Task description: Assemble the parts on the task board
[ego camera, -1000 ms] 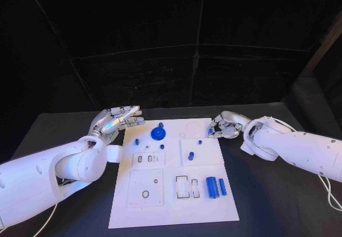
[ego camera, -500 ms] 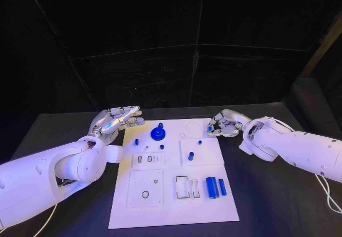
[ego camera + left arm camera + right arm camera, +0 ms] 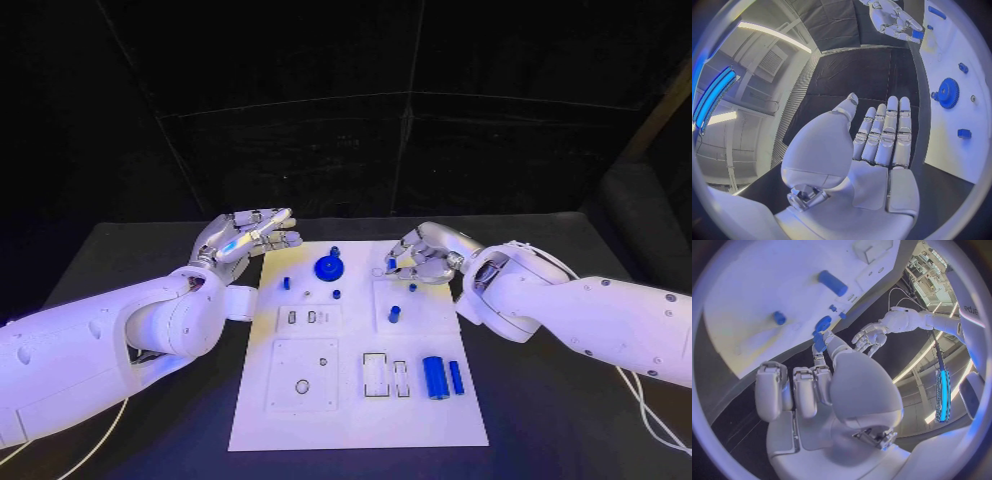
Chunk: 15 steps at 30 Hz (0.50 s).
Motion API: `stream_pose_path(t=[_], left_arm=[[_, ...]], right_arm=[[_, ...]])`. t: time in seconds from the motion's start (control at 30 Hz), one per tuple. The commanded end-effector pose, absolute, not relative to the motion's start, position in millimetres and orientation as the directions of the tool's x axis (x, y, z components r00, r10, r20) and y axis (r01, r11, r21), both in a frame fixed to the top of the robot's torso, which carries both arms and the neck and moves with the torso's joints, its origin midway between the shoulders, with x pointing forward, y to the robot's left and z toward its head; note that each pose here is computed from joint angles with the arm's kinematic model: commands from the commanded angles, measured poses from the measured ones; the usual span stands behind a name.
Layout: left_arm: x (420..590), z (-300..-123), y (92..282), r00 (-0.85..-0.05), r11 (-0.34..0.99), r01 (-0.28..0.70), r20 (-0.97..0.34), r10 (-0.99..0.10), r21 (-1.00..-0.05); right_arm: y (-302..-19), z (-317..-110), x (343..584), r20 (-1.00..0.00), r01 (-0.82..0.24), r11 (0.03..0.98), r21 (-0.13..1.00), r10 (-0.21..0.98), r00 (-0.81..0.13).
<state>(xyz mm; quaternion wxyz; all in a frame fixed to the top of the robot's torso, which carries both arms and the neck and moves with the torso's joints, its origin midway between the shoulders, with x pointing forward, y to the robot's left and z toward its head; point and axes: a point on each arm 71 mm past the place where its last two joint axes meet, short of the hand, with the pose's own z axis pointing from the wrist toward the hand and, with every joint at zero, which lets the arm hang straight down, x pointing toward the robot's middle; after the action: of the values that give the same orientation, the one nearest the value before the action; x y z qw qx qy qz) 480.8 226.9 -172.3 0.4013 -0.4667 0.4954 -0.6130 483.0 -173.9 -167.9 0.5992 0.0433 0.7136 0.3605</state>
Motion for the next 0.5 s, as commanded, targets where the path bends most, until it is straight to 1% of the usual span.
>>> stream_pose_path(t=[0.03,0.23,0.5], left_arm=[[481.4,-170.6,226.4,-0.257,-0.192,0.041,0.176,-0.950,-0.980],[484.0,-169.9,228.2,-0.250,-0.190,0.047,0.172,-0.953,-0.981],[486.6,-170.0,227.2,-0.249,-0.189,0.051,0.171,-0.953,-0.981]], right_arm=[[-155,-165,481,-0.867,-0.365,0.787,0.498,0.440,-0.234],[-110,-167,479,-0.890,-0.403,0.795,0.453,0.380,-0.251],[-66,-172,476,-0.909,-0.449,0.795,0.409,0.307,-0.283]])
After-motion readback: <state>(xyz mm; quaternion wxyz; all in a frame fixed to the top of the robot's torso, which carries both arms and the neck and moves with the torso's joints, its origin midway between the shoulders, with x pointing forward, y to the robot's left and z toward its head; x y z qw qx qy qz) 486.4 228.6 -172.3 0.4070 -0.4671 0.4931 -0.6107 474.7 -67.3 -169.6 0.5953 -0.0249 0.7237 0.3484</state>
